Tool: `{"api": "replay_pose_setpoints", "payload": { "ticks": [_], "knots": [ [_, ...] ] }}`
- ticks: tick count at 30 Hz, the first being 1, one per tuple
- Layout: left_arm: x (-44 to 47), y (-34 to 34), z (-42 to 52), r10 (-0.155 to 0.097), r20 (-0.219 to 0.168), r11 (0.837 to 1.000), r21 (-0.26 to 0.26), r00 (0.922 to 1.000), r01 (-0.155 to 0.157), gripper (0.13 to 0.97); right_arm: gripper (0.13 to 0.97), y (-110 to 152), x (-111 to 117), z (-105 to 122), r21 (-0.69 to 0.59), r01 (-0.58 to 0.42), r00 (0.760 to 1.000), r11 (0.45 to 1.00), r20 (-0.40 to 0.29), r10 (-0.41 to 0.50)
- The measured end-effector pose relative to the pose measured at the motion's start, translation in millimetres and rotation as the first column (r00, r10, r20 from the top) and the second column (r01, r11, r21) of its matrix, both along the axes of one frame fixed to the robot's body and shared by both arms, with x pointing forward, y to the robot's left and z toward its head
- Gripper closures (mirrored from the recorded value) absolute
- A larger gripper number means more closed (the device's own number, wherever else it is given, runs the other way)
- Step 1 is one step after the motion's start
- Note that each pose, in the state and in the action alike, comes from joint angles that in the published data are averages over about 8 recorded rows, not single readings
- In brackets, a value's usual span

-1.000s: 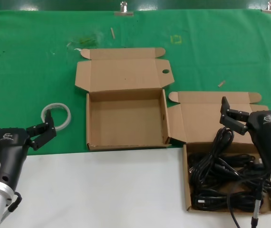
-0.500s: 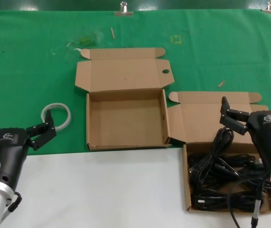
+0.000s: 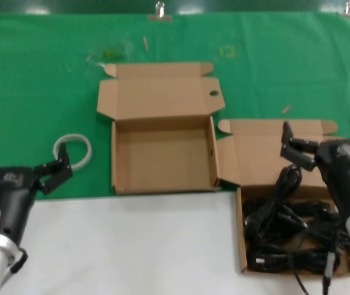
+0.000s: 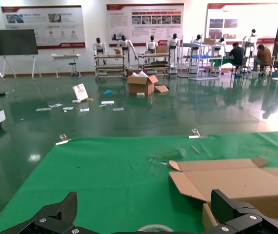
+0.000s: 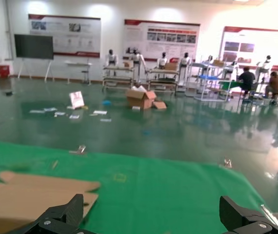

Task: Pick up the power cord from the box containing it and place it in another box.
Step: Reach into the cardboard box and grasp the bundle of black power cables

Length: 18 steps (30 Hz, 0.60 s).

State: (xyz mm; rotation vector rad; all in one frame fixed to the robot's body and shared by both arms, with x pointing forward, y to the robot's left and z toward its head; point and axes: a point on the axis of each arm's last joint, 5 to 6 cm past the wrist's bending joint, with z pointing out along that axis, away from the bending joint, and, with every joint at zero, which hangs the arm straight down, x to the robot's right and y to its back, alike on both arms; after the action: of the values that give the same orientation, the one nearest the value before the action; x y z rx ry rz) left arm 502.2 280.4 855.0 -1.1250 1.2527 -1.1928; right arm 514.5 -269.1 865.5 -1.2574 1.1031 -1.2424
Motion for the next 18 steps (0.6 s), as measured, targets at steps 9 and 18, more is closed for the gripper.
{"api": "replay_pose_setpoints", "payload": {
  "ticks": [9,18],
  "knots": [
    [0.0,0.0,0.0,0.0,0.0,1.0,0.0,1.0,0.0,0.161,0.13,64.1,-8.7,16.9,-0.058,-0.019,0.999,0.998,-0.047,0.016],
    [0.0,0.0,0.0,0.0,0.0,1.0,0.0,1.0,0.0,0.245,0.13,122.5,-25.3,-1.8,-0.12,0.067,0.977,0.99,-0.194,-0.09]
  ]
}}
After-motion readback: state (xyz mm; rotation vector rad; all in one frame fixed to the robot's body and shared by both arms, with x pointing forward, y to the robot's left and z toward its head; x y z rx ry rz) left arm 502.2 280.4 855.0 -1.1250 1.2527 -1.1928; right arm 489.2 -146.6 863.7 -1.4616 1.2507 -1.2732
